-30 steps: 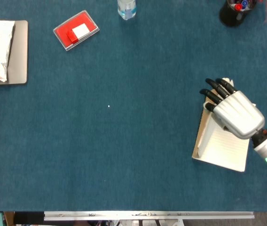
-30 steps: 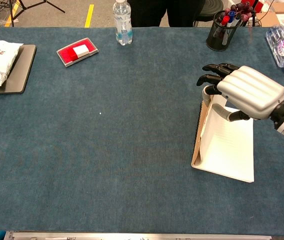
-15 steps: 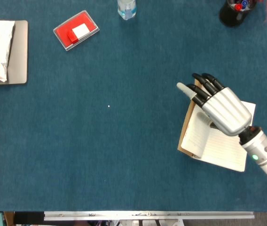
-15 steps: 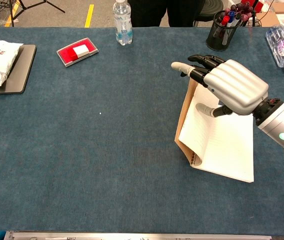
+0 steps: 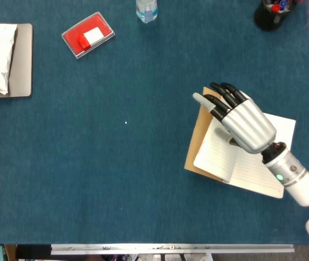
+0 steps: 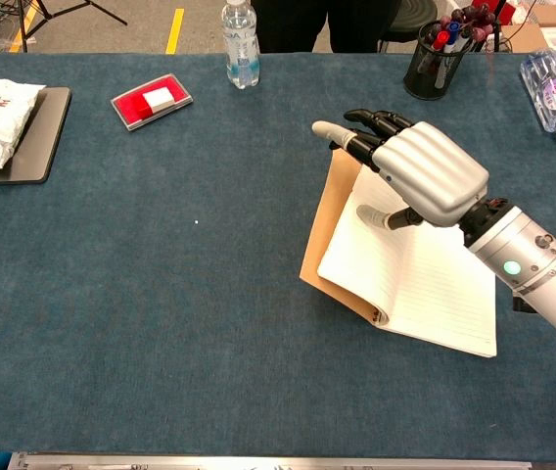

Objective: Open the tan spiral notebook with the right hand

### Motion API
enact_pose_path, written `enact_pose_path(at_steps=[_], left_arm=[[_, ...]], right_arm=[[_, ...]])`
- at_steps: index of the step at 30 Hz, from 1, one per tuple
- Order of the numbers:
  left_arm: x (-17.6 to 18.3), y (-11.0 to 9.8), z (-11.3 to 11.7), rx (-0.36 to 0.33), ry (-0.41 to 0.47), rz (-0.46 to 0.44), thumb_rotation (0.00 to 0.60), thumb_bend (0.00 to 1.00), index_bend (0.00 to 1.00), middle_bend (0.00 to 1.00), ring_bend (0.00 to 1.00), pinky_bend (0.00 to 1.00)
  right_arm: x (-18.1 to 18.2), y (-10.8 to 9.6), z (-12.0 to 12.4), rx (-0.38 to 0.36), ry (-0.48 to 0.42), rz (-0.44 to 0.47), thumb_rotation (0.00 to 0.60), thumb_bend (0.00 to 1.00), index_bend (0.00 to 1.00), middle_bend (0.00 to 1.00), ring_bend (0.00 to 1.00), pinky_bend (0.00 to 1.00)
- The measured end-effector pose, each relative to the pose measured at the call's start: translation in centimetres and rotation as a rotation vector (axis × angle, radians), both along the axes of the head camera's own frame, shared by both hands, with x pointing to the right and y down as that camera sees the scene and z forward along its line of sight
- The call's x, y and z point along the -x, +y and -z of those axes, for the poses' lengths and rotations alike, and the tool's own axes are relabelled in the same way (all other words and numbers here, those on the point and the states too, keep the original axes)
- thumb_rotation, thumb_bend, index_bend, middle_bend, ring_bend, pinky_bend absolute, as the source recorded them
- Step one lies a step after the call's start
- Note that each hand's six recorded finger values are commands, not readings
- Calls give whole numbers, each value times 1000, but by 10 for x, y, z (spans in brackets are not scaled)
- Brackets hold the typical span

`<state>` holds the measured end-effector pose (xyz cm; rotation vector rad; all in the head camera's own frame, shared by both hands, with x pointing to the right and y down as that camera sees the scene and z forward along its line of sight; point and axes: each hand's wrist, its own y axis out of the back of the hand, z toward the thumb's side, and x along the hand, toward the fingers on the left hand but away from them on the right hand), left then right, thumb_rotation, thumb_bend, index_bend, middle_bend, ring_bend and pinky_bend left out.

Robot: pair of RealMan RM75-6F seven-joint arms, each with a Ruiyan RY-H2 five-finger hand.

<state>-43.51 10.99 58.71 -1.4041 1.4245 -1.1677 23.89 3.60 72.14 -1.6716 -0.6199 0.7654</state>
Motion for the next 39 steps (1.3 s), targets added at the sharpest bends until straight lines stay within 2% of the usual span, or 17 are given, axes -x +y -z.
enact_pose_path(at_steps=[14,27,39], left_arm=[[2,0,3,-7,3,4,600,280,457,396,311,501],[3,1,3,-7,2,6,600,280,457,396,312,501],[3,1,3,-4,0,6,600,280,460,396,311,501]], right_arm=[[28,-4,-23,24,-48,-6,600,234,7,264,90,157],[30,-9,-33,63,-21,-39,600,228,7,264,90,157],[26,-11,-40,73,8,-56,600,171,7,264,90,157]])
